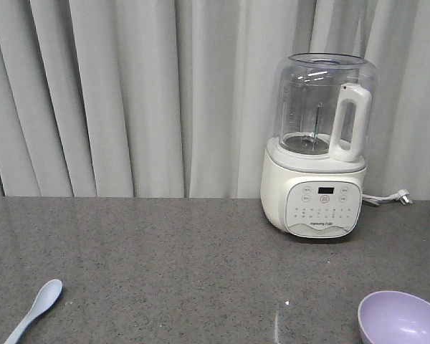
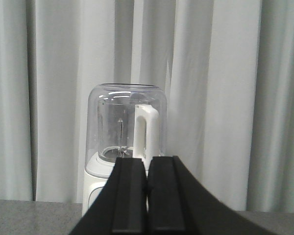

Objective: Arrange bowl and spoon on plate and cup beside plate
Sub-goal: 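Grasp the pale blue spoon with the left gripper and lift it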

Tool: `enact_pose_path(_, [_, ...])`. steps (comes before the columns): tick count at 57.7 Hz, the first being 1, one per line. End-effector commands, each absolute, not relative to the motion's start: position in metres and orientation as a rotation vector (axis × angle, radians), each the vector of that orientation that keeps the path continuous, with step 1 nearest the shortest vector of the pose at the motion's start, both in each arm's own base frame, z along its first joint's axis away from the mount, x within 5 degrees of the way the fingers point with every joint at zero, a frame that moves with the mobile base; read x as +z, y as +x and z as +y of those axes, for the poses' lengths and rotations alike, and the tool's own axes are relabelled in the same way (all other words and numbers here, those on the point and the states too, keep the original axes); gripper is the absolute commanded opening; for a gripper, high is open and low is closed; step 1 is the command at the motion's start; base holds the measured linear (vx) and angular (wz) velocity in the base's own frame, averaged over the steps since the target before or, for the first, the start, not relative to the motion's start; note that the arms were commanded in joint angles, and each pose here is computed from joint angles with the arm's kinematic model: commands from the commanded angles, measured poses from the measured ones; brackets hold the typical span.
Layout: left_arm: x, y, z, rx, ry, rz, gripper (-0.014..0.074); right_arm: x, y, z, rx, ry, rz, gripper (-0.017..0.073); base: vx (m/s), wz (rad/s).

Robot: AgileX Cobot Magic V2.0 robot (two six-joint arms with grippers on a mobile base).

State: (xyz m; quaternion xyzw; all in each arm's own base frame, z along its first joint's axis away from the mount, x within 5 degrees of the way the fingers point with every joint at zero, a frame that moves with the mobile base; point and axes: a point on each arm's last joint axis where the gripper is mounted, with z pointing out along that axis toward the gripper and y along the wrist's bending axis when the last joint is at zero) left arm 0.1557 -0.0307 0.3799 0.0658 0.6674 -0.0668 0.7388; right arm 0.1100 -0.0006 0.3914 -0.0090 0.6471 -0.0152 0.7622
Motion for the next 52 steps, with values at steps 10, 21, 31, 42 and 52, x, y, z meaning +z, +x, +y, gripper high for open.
enact_pose_path(10, [0.4,0.153,-0.029,-0.142,0.118,1.342,0.0421,0.406,0.109,-0.001,-0.048,-0.03,1.333,0.0611,0.0,0.0])
enact_pose_path(21, [0.4,0.153,-0.029,-0.143,0.117,1.342,0.0561,0.405,0.109,-0.001,0.022,0.027,1.347,0.0726,0.0,0.0])
enact_pose_path(31, [0.4,0.153,-0.029,-0.143,0.117,1.342,0.0562,0.389,0.14,0.0,0.098,0.104,1.724,0.066,0.0,0.0])
enact_pose_path(42, [0.399,0.153,-0.029,-0.144,0.119,1.351,0.0562,0.365,0.201,0.002,0.119,0.129,2.115,0.0568,0.0,0.0])
enact_pose_path(52, [0.392,0.154,-0.03,-0.151,0.139,1.427,0.0562,0.358,0.247,0.001,0.089,0.122,2.307,0.0564,0.0,0.0])
